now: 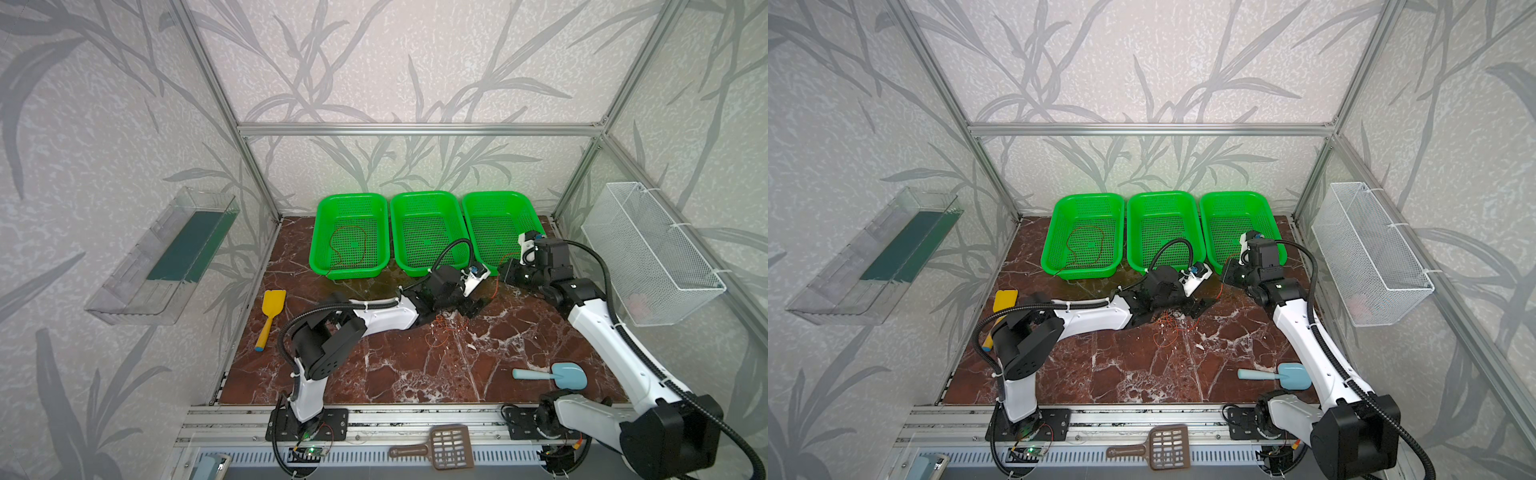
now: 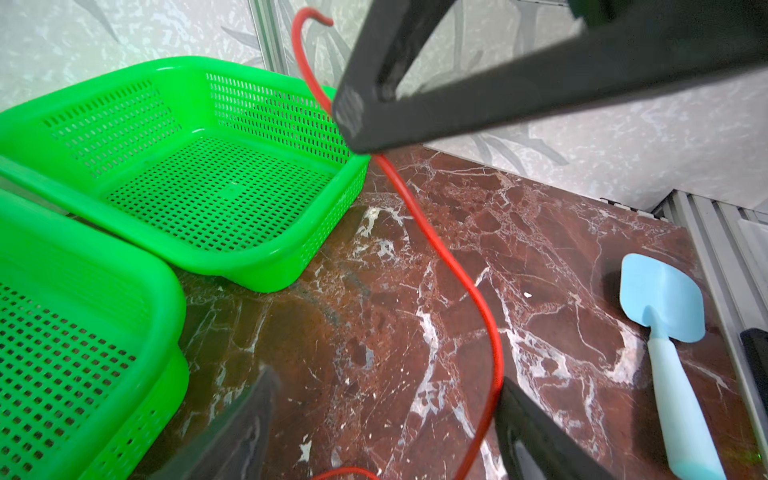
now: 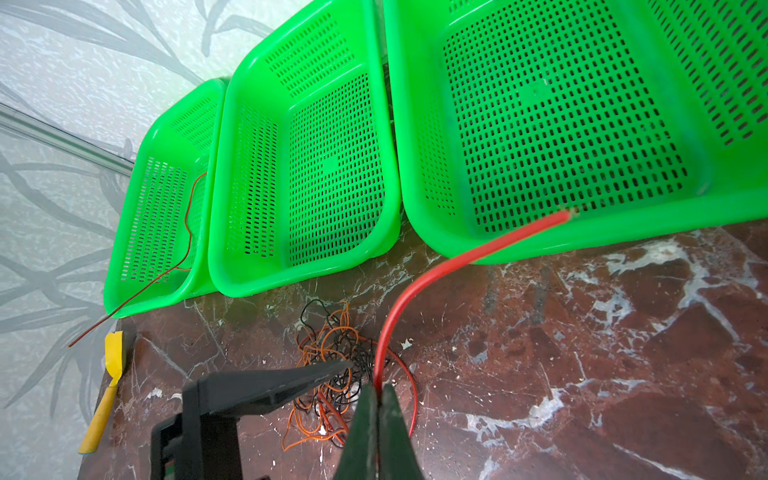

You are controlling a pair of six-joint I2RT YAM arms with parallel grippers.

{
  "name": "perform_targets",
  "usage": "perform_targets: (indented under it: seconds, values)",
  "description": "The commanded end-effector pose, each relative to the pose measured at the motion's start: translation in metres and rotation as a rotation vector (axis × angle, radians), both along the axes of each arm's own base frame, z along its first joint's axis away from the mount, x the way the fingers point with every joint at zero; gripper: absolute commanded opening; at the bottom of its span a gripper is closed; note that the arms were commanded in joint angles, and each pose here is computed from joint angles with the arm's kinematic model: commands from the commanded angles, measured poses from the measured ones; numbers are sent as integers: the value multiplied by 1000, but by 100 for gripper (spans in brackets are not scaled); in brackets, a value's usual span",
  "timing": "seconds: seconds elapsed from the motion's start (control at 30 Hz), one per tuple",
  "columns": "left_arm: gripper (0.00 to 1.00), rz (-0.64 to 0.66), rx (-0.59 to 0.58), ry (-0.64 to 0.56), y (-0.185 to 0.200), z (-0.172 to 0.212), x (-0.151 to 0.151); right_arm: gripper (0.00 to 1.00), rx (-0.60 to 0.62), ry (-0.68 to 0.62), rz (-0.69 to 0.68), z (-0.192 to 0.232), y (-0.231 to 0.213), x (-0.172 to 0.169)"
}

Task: Untangle the cables

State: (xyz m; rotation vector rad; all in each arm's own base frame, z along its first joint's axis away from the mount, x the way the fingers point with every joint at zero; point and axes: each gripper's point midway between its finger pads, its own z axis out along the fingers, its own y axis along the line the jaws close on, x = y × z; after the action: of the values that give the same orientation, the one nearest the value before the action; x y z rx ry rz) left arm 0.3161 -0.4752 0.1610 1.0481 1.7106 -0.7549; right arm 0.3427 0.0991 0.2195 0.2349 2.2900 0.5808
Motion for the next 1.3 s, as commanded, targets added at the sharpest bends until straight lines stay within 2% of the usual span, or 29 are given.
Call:
perform_targets:
  seconds: [0.0, 0.1, 0.17, 0.2, 0.27, 0.37, 0.4, 0.47, 0.57, 0.63, 0.67, 0.9, 1.1, 1.27]
  values:
    - [71, -23, 2, -36, -17, 10, 0, 0, 29, -62, 27, 25, 8, 3]
    - [64, -41, 1, -33, -22, 9, -2, 0, 32, -70, 22, 28, 8, 4]
    - [53, -41, 2, -28, -22, 7, -2, 0, 34, -71, 22, 28, 8, 4]
    - [47, -39, 1, -30, -22, 7, -2, 0, 39, -73, 23, 29, 8, 4]
    - [21, -34, -1, -37, -20, 9, -1, 0, 47, -74, 29, 28, 11, 4]
    - [2, -13, -22, -68, -15, 20, 0, 0, 55, -96, 56, 30, 15, 5]
    - [0, -3, -30, -81, -13, 25, 0, 0, 52, -107, 73, 31, 17, 5]
    - [0, 31, -49, -119, -5, 42, 3, 13, 39, -135, 111, 36, 20, 4]
    - [0, 86, -71, -157, 10, 65, 10, 51, 0, -189, 150, 41, 21, 1]
    - [0, 117, -98, -164, 22, 82, 15, 70, -37, -220, 161, 44, 17, -2]
    - [0, 134, -113, -161, 28, 90, 19, 75, -51, -239, 169, 45, 16, -3]
    - [0, 175, -130, -181, 45, 119, 26, 85, -10, -322, 248, 47, 29, -14]
    - [0, 246, -164, -167, 61, 143, 39, 87, 31, -371, 286, 30, 35, -27]
    - [0, 244, -212, -165, 64, 172, 37, 87, 54, -380, 398, -1, 61, -35]
